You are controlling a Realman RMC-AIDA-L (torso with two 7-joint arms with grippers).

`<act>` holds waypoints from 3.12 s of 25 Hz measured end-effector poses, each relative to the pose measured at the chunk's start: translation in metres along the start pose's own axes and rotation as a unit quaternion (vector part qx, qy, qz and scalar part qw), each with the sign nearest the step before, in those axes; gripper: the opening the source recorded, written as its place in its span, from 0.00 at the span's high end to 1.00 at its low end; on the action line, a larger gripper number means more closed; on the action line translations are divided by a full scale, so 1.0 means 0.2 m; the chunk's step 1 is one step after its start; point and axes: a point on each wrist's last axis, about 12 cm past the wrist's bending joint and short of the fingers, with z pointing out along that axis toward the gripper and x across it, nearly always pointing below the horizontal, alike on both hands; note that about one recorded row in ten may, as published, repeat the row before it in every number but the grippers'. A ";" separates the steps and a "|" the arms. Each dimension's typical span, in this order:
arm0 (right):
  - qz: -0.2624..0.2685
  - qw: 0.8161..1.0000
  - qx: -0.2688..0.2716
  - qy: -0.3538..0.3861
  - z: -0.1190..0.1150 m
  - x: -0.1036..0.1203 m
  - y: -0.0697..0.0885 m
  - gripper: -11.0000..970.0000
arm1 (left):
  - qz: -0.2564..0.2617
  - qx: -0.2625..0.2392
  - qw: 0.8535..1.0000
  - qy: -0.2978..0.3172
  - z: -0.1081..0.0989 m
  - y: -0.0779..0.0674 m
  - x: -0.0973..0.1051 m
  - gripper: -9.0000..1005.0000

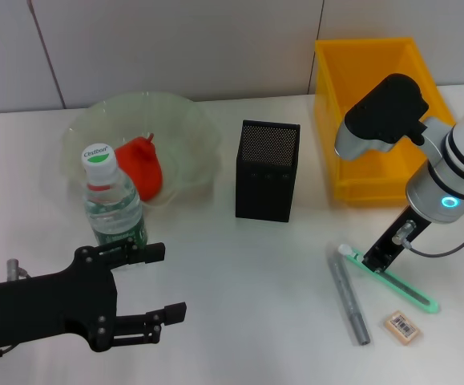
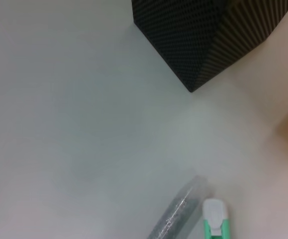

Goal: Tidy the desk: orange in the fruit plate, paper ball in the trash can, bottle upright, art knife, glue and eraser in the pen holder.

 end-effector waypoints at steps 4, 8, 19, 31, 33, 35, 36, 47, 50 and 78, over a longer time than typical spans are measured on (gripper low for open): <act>0.001 1.000 0.000 0.001 0.00 0.00 0.00 0.93 | 0.000 0.001 1.000 0.001 0.00 0.00 0.00 0.17; 0.002 1.000 -0.001 0.001 0.00 0.01 0.00 0.95 | 0.000 0.001 1.000 0.002 0.00 0.00 0.00 0.17; 0.002 1.000 0.012 0.004 -0.01 0.01 0.00 0.94 | 0.000 0.003 1.000 0.003 0.01 0.00 0.00 0.17; 0.000 1.000 0.013 -0.003 -0.02 0.00 0.00 0.71 | 0.003 0.001 1.000 0.002 0.00 0.00 0.01 0.17; 0.001 1.000 0.012 -0.002 -0.02 0.00 0.00 0.70 | 0.005 0.000 1.000 0.002 0.00 0.00 0.00 0.17; 0.001 1.000 0.012 -0.002 -0.01 0.00 0.00 0.70 | 0.005 0.000 1.000 0.002 0.00 0.00 0.00 0.17; 0.001 1.000 0.012 -0.002 -0.01 0.00 0.00 0.70 | 0.005 0.000 1.000 0.002 0.00 0.00 0.00 0.17; 0.003 1.000 0.012 0.002 0.00 0.01 0.00 0.71 | 0.006 0.001 1.000 0.001 0.00 0.00 0.00 0.17; 0.005 1.000 0.011 0.004 0.00 0.01 0.00 0.71 | 0.006 0.001 1.000 0.001 0.00 0.00 0.00 0.17; 0.013 1.000 0.011 0.002 -0.01 0.02 -0.01 0.90 | 0.008 0.003 1.000 0.002 0.01 0.00 0.00 0.17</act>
